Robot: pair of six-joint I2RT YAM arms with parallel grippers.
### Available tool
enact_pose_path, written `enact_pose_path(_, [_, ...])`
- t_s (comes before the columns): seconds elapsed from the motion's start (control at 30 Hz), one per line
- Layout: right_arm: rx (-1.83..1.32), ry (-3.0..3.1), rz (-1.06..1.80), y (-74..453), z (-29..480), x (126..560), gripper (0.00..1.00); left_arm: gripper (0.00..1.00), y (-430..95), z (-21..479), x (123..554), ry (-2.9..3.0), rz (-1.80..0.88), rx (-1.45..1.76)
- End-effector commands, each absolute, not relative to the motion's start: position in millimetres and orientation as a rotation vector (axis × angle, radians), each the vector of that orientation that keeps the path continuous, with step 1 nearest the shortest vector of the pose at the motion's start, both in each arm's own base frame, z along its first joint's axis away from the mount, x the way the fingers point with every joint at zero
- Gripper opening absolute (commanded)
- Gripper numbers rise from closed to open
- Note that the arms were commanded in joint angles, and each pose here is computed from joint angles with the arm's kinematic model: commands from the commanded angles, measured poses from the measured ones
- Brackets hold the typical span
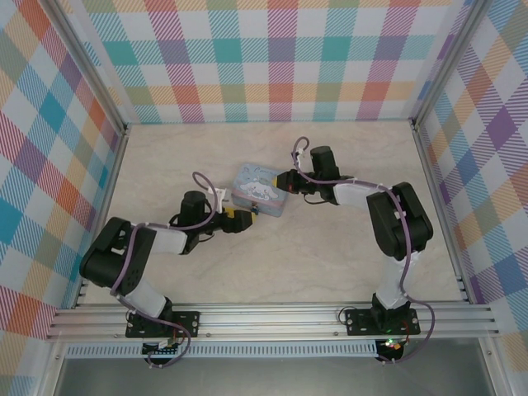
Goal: Unlock a padlock with a key
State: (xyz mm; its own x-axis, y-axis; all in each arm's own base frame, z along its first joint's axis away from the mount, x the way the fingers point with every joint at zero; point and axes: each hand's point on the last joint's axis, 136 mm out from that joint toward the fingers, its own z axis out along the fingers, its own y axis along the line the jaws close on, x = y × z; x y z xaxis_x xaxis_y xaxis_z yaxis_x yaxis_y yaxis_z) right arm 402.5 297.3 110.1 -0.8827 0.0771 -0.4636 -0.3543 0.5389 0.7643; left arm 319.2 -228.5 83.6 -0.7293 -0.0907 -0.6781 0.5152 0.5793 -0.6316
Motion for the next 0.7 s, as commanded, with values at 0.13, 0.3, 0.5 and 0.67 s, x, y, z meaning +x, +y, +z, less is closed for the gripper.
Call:
enact_pose_path(0.13, [-0.2,2.447,1.23,298,91,400,0.02,0.94,-246,90,335,2.024,-1.162,0.44])
enact_pose_path(0.3, [-0.208,2.46,1.202,297,87,398,0.02,0.97,-251,71,337,2.027,-1.114,0.48])
enact_pose_path(0.5, [-0.206,2.479,1.178,300,82,396,0.02,0.98,-254,60,338,2.026,-1.087,0.5])
enact_pose_path(0.67, [-0.199,2.513,1.147,301,77,393,0.02,0.94,-260,51,333,2.043,-1.106,0.547])
